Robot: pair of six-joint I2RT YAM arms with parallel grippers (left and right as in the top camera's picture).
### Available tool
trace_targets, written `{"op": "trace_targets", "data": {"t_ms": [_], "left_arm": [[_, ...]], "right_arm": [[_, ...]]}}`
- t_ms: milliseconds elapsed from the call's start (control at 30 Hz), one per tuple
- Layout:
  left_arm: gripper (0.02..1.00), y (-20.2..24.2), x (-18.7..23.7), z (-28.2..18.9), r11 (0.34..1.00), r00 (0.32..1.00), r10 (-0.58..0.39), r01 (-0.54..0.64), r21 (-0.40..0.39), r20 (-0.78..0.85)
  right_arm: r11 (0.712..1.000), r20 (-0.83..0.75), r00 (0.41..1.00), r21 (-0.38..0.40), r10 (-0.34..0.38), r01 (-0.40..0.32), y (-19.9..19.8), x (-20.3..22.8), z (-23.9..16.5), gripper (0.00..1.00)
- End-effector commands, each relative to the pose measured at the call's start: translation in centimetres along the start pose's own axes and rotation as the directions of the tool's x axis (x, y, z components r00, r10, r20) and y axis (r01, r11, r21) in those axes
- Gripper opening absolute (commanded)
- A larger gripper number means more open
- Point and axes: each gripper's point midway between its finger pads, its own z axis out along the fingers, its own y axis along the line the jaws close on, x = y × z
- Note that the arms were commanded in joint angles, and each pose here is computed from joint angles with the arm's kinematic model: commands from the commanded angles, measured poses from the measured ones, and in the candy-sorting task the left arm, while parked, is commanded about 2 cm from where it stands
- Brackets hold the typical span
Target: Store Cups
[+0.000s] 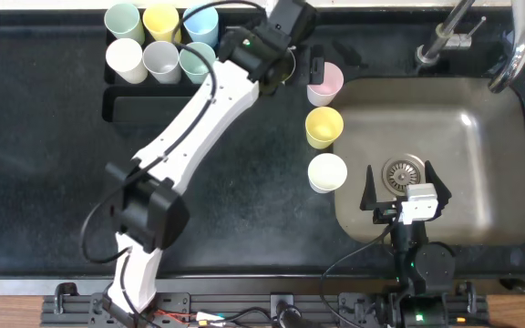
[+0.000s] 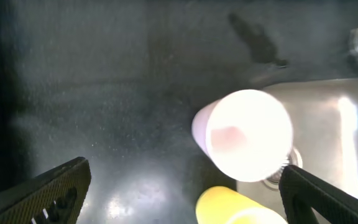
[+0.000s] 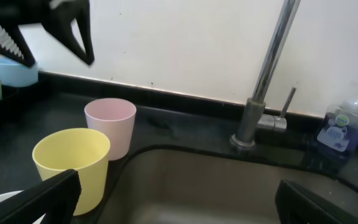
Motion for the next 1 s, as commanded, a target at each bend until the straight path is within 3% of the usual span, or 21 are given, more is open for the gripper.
{"op": "trace_targets", "data": {"t_ms": [33,667,867,1000], "left_arm": [[1.000,-0.2,-0.1,2.1,0.999,0.999,-0.033,0.033,-0.027,0.000],[0.993,0.0,1.1,8.6,0.996,0.997,-0.054,0.050,-0.078,-0.048],[0.956,-0.1,1.0,9.6,0.996,0.998,-0.053,0.050,-0.078,-0.041],[0.851,-0.4,0.6,9.9,0.996,0.998,-0.053,0.051,-0.066,-0.027]], "right_arm": [[1.000,0.003,1.000,-0.003,0.000,0.000,0.1,0.3,0.0,0.996],[1.000,0.003,1.000,-0.003,0.000,0.000,0.1,0.3,0.0,0.996],[1.000,0.003,1.000,-0.003,0.000,0.000,0.1,0.3,0.0,0.993],[1.000,0.003,1.000,-0.003,0.000,0.000,0.1,0.3,0.0,0.996]]}}
